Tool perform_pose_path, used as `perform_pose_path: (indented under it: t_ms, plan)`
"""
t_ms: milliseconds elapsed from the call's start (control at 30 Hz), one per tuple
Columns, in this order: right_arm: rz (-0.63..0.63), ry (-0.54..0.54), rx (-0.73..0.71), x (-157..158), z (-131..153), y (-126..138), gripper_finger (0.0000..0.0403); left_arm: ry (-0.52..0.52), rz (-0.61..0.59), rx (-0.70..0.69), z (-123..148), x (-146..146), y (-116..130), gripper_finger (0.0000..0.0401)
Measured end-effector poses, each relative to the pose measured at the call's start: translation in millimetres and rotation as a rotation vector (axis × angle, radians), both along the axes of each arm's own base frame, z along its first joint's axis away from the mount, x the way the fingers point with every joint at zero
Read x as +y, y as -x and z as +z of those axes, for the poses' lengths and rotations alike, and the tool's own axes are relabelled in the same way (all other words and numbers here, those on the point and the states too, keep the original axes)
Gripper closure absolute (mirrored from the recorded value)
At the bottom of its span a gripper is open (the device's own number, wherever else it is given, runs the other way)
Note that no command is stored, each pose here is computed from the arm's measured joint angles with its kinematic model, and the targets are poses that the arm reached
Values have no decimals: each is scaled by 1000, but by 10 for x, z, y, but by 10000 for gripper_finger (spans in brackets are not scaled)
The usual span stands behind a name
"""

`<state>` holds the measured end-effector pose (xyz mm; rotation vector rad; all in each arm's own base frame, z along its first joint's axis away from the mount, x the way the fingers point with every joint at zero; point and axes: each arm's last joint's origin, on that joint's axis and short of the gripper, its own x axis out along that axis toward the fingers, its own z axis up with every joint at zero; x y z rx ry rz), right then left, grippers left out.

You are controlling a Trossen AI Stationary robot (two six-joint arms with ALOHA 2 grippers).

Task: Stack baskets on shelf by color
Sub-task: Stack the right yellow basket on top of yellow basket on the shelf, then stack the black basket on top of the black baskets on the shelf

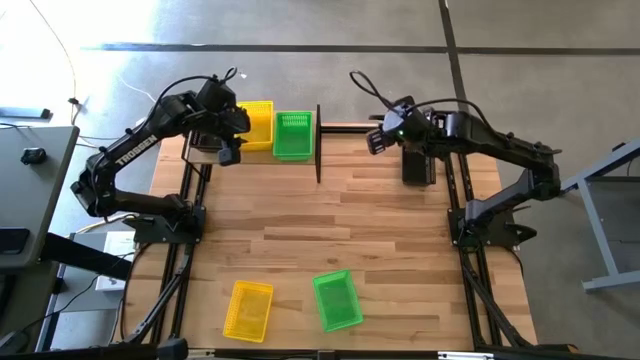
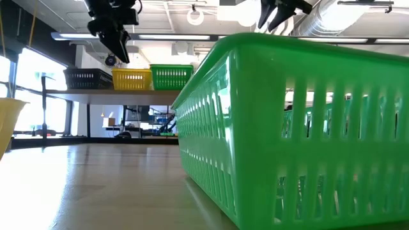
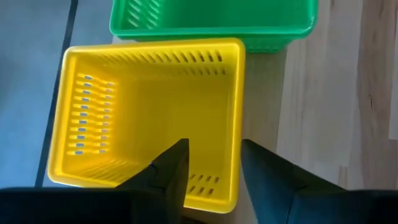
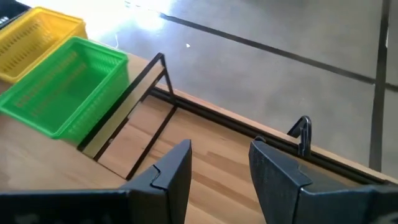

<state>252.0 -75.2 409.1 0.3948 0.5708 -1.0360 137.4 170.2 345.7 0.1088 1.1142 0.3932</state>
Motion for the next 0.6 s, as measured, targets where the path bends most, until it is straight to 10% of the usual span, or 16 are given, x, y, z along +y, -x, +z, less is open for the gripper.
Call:
perform_pose_path:
  t_ms: [600]
  plan:
    - [-263, -250, 98, -807, -139, 543, 258, 17, 17, -151, 135, -305, -186, 258]
